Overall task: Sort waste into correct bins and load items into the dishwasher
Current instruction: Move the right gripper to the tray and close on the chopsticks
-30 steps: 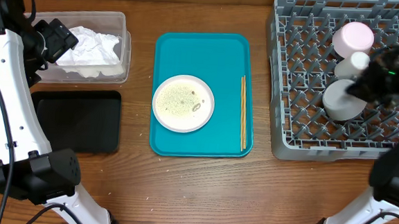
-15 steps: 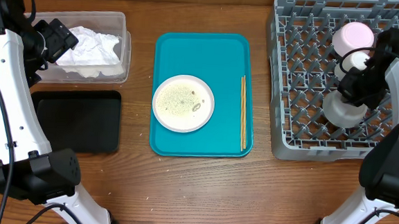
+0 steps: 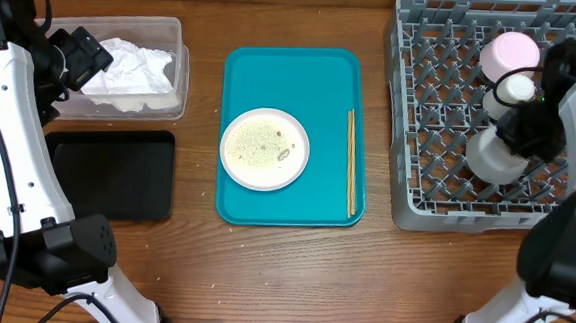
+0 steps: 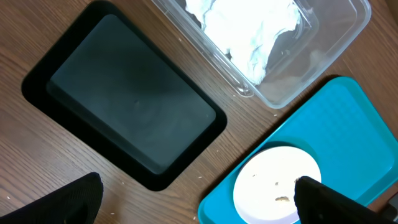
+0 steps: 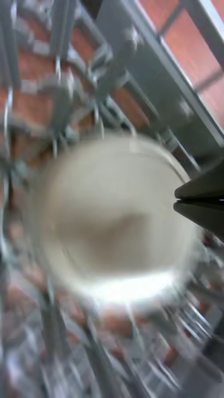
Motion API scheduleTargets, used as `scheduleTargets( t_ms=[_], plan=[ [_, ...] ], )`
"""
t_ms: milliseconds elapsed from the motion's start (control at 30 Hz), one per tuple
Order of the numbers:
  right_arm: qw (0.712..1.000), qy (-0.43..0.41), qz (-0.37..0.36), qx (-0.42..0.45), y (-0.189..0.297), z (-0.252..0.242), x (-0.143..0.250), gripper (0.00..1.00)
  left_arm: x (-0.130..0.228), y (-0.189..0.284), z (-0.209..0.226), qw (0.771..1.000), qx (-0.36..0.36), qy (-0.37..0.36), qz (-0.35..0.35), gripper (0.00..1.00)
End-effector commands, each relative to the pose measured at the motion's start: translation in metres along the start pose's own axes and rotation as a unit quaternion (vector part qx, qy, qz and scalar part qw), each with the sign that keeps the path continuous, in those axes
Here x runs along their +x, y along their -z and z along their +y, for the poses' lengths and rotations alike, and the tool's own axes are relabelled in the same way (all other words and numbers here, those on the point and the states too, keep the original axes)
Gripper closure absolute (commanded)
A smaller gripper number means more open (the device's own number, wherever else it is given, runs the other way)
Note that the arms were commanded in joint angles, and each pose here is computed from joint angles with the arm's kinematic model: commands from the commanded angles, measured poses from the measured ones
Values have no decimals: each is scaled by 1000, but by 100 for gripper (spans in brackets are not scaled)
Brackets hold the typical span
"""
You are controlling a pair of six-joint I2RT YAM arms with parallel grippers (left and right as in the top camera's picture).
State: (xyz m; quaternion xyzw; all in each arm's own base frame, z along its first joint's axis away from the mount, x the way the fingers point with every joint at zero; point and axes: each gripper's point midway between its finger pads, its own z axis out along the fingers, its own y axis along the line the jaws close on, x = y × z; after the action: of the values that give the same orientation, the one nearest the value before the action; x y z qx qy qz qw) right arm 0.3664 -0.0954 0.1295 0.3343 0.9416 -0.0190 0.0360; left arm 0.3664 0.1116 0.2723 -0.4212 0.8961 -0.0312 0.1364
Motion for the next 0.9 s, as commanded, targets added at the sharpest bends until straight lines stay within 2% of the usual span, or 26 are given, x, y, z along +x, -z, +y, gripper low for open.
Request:
scheduleTargets(
  t_ms=[0, 67, 100, 167, 200, 233, 433, 533, 633, 867],
  plan=[
    [979, 125, -45, -153, 68, 71, 25, 96, -1, 0, -3, 1000, 1, 3, -3, 0],
    [962, 177, -44, -203, 83, 101, 46, 91, -1, 0, -3, 1000, 1, 3, -3, 0],
    [956, 195, -39, -215, 87, 114, 57, 80, -1, 0, -3, 1000, 1, 3, -3, 0],
    [949, 224, -33, -220, 86, 133, 73, 42, -1, 0, -3, 1000, 1, 3, -3, 0],
    [944, 241, -30, -222, 83, 145, 82, 34, -1, 0, -3, 1000, 1, 3, -3, 0],
    [939, 260, -27, -224, 78, 157, 92, 32, -1, 0, -3, 1000, 1, 3, -3, 0],
    [927, 332, -37, -170, 30, 197, 131, 36, -1, 0, -3, 1000, 1, 3, -3, 0],
    [920, 368, -41, -131, -5, 211, 155, 47, -1, 0, -3, 1000, 1, 3, -3, 0],
    [925, 365, -50, -89, -27, 211, 163, 54, -1, 0, -3, 1000, 1, 3, -3, 0],
    [928, 368, -27, -45, -78, 212, 176, 65, -1, 0, -3, 1000, 1, 3, -3, 0]
  ],
)
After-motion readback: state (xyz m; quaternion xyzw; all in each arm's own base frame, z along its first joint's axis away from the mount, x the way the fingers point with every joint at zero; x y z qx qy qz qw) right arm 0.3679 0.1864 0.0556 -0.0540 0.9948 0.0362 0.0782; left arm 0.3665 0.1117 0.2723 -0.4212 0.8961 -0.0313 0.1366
